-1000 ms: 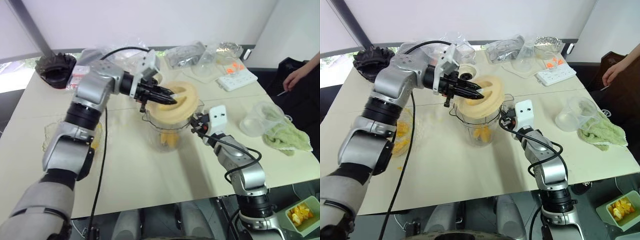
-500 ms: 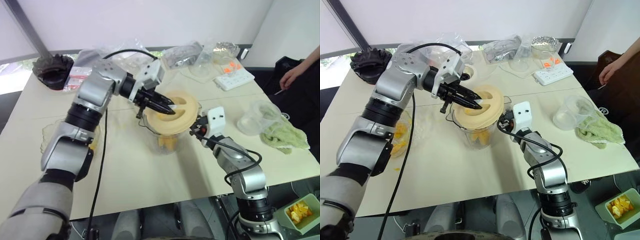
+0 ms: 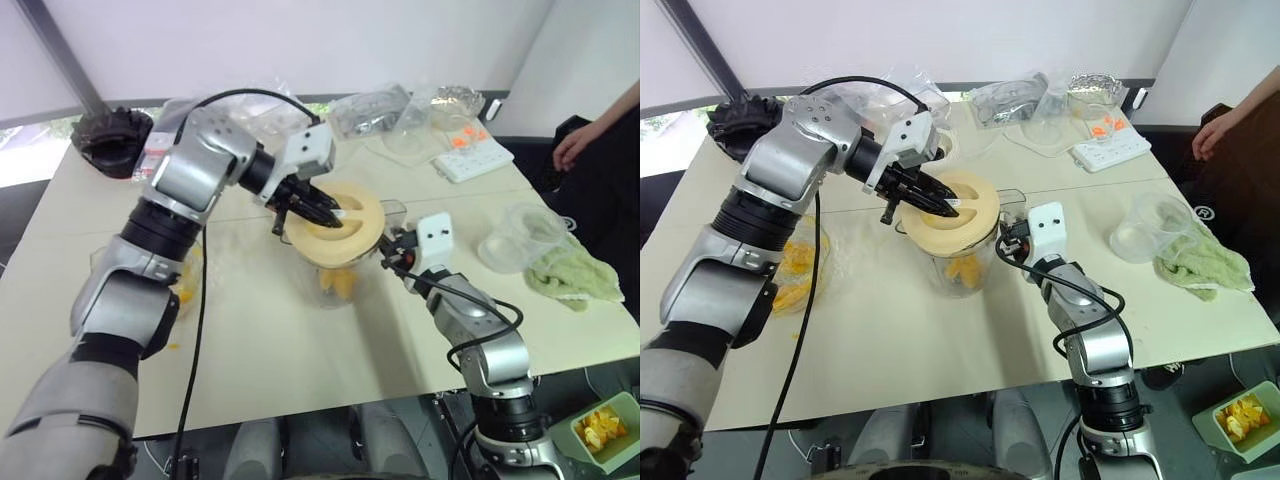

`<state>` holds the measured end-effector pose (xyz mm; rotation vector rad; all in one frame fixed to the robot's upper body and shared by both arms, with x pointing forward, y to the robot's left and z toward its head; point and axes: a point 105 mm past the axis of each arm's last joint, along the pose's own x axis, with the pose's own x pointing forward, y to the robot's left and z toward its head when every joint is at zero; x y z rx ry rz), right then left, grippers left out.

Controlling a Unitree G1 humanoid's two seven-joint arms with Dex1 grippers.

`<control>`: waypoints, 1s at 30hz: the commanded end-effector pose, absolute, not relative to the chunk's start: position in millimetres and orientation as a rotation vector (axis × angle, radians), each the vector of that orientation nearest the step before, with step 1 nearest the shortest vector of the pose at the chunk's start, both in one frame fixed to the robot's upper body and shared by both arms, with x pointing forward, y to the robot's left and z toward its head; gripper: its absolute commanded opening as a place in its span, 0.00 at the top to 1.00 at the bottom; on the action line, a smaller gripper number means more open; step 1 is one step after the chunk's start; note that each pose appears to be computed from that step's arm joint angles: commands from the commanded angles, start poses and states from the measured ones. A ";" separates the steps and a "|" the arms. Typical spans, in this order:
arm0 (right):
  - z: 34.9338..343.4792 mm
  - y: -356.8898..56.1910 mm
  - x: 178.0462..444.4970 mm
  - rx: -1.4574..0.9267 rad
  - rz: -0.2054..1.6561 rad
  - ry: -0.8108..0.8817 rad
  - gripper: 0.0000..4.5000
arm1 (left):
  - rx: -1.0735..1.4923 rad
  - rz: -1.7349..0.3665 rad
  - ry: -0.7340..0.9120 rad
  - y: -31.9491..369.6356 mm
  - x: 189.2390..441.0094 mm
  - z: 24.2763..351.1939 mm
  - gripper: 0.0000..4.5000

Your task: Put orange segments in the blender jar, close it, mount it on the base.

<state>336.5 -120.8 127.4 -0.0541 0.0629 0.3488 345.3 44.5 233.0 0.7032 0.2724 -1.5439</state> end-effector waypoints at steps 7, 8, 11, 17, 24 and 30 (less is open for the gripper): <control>155.4 -112.5 335.8 -0.033 0.383 -0.061 0.81 | 0.707 -1.345 0.458 61.3 357.8 187.0 0.95; 155.5 -112.8 336.1 -0.034 0.381 -0.062 0.81 | 0.692 -1.310 0.477 62.6 360.3 182.6 0.95; 155.8 -113.7 336.4 -0.035 0.375 -0.065 0.81 | 0.662 -1.205 0.565 70.9 363.2 164.7 0.95; 156.9 -115.5 337.0 -0.056 0.357 -0.086 0.81 | 0.577 -1.021 0.671 83.0 368.6 150.3 0.95; 158.4 -116.0 339.4 -0.066 0.350 -0.101 0.81 | 0.486 -0.880 0.700 89.2 381.6 154.4 0.95; 158.5 -115.7 339.6 -0.069 0.355 -0.103 0.81 | 0.440 -0.880 0.697 85.5 378.2 161.3 0.95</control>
